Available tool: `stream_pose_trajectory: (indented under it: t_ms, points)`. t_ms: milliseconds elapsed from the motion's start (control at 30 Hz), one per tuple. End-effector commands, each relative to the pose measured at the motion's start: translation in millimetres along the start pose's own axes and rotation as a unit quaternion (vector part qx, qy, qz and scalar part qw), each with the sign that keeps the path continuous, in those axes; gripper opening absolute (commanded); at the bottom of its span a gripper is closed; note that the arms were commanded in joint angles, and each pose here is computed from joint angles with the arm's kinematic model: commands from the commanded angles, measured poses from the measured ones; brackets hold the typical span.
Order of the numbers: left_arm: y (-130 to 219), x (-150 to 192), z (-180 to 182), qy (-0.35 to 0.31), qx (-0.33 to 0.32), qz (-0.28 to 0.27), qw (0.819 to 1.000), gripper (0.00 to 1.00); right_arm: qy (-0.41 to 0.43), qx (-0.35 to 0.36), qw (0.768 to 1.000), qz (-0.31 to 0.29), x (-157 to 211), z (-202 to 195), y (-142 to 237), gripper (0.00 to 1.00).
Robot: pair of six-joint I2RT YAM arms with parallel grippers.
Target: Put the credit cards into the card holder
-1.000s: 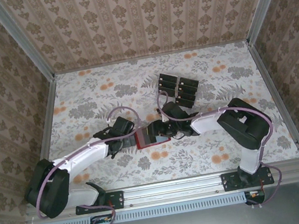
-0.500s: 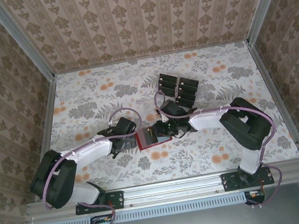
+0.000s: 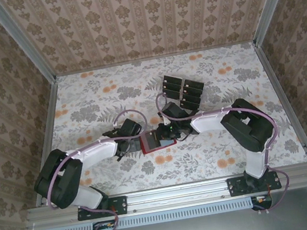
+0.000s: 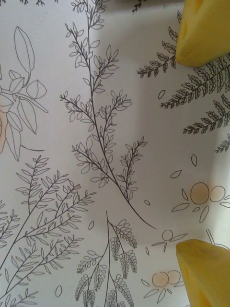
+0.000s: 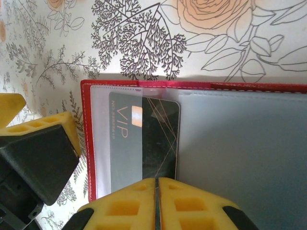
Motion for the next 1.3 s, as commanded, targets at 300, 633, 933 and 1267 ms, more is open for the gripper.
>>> stream_pose_trajectory:
  t_ms: [300,633,933,1267]
  points:
    - [-7.7,-3.8,-4.8,0.001,0.005,-0.002,1.000,1.00,0.002,-0.029,0.999,0.029,8.9,23.3,-20.4,0.09]
    - [-7.5,-4.2,-5.1,-0.001,0.005,-0.004,1.000,1.00,0.014,-0.019,1.000,-0.005,-1.8,31.3,1.2,0.15]
    - [-9.1,-2.5,-5.4,-0.001,0.006,-0.002,1.000,1.00,0.007,0.038,0.999,-0.013,-6.6,14.2,-1.9,0.14]
    - [-9.2,-2.6,-4.9,-0.001,0.005,-0.002,1.000,1.00,0.005,0.051,0.999,-0.014,-7.1,8.5,-7.3,0.16]
Point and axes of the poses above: each hand's point on the last joint's axis, 136 mm out from that joint toward the fingers, its own y axis back along the fingers, its own z axis along the line the jaws close on, x = y × z, the point moved 6 cm from there along y, back along the fingers, and after that the axes turned 14 degrees about -y, right-handed, at the moved point
